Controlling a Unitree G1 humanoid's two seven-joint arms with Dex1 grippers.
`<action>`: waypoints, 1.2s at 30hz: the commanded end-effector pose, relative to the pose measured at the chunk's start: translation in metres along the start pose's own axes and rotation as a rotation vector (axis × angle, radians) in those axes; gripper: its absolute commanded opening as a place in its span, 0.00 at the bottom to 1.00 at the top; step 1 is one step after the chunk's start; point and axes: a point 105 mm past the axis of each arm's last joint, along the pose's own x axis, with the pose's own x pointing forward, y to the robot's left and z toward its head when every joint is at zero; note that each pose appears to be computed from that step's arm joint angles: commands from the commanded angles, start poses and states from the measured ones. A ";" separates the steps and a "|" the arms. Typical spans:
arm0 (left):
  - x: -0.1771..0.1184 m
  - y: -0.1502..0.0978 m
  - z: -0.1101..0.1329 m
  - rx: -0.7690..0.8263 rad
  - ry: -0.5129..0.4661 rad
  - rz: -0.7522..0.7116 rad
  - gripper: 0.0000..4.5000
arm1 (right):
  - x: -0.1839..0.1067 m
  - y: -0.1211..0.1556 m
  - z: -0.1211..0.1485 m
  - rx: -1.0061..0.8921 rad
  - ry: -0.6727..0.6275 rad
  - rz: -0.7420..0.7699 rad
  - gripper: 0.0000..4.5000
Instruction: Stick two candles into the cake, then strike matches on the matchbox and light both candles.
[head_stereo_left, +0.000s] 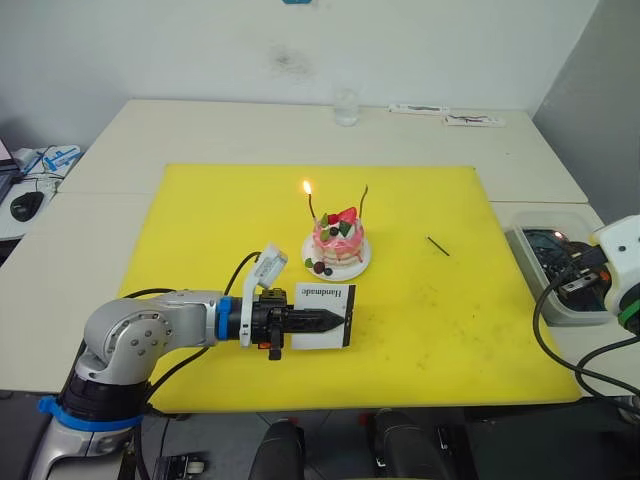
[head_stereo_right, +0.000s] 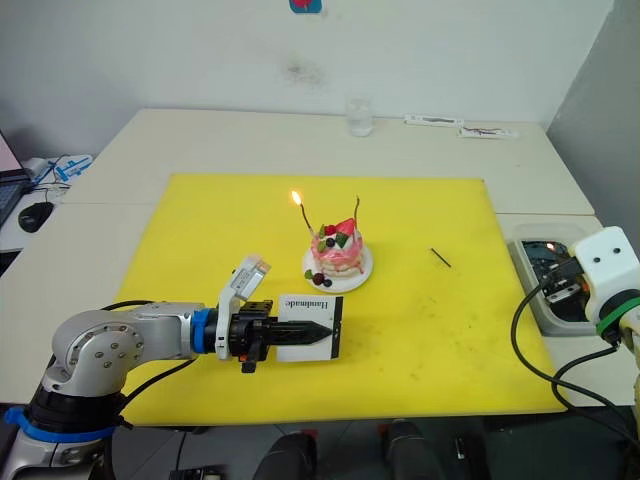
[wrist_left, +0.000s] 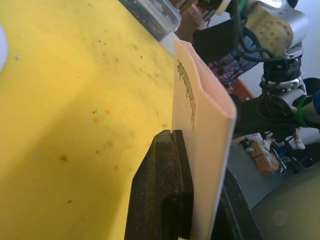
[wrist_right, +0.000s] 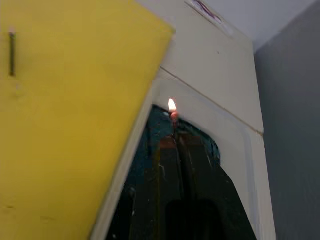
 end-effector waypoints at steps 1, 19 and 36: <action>0.004 -0.006 0.003 0.027 -0.003 -0.023 0.00 | 0.006 -0.017 -0.006 -0.028 0.030 -0.079 0.01; 0.008 -0.002 0.005 0.030 -0.024 -0.018 0.00 | -0.012 -0.032 0.030 -0.048 -0.142 -0.131 0.99; 0.001 -0.002 0.014 0.044 -0.054 0.007 0.00 | 0.023 0.100 0.083 0.177 -0.358 0.427 0.99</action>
